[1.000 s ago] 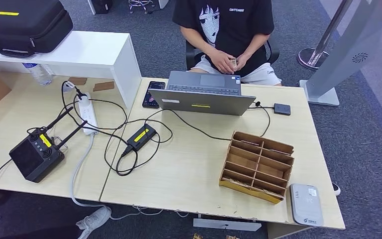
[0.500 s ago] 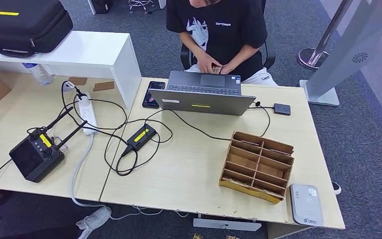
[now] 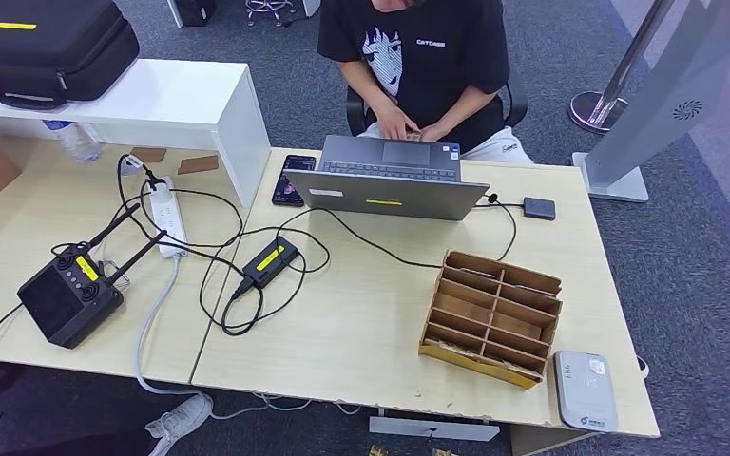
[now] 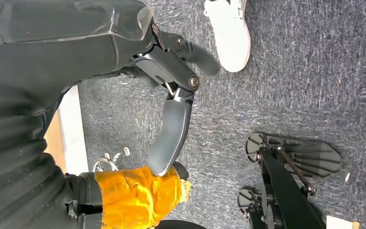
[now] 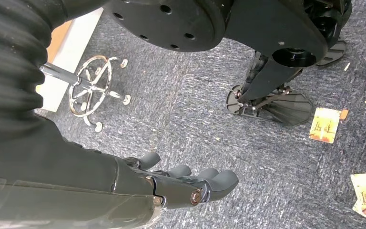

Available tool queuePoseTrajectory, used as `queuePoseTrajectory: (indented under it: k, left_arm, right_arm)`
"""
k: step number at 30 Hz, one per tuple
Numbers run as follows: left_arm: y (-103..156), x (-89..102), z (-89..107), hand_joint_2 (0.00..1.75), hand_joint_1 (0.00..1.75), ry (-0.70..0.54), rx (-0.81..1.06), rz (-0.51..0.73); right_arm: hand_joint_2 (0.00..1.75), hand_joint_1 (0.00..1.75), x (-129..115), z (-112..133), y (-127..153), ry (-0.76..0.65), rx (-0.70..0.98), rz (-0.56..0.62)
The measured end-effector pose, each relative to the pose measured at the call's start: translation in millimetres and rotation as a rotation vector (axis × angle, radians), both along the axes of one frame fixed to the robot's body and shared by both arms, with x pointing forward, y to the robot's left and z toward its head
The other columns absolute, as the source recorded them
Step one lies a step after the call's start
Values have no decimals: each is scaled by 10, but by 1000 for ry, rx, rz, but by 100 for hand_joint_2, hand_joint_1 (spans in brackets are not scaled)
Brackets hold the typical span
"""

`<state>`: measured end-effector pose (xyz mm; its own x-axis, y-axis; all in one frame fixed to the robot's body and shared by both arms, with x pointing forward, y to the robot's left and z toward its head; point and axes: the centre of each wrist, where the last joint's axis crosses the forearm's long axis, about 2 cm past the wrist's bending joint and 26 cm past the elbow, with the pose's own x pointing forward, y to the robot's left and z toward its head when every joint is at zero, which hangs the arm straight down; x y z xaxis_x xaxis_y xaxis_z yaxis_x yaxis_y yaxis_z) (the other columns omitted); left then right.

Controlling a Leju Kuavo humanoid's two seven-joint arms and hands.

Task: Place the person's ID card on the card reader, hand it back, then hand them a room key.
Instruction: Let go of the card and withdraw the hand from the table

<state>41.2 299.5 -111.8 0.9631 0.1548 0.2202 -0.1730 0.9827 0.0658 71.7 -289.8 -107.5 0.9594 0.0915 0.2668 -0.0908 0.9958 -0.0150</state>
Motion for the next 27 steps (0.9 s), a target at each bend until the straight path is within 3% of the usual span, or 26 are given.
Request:
queuePoseTrajectory:
  k: [1,15,16,19,20,27]
  left_arm:
    - [0,0,0,175,175,-1,0,-1]
    - [-11,0,0,175,175,-16,-13,-6]
    - [-13,0,0,175,147,-16,-13,-6]
    - [-18,0,0,175,16,-16,-14,-6]
    - [-19,0,0,175,0,-16,-13,-5]
    - [-18,-1,0,175,0,-8,-1,-2]
  right_arm:
    - [175,0,0,0,0,0,-1,0]
    - [175,0,2,0,-2,-1,-4,0]
    - [175,0,2,0,-2,-1,-4,0]
    - [175,0,2,0,-2,-1,-4,0]
    - [175,0,2,0,-2,-1,-4,0]
    - [175,0,0,0,-2,-1,-5,0]
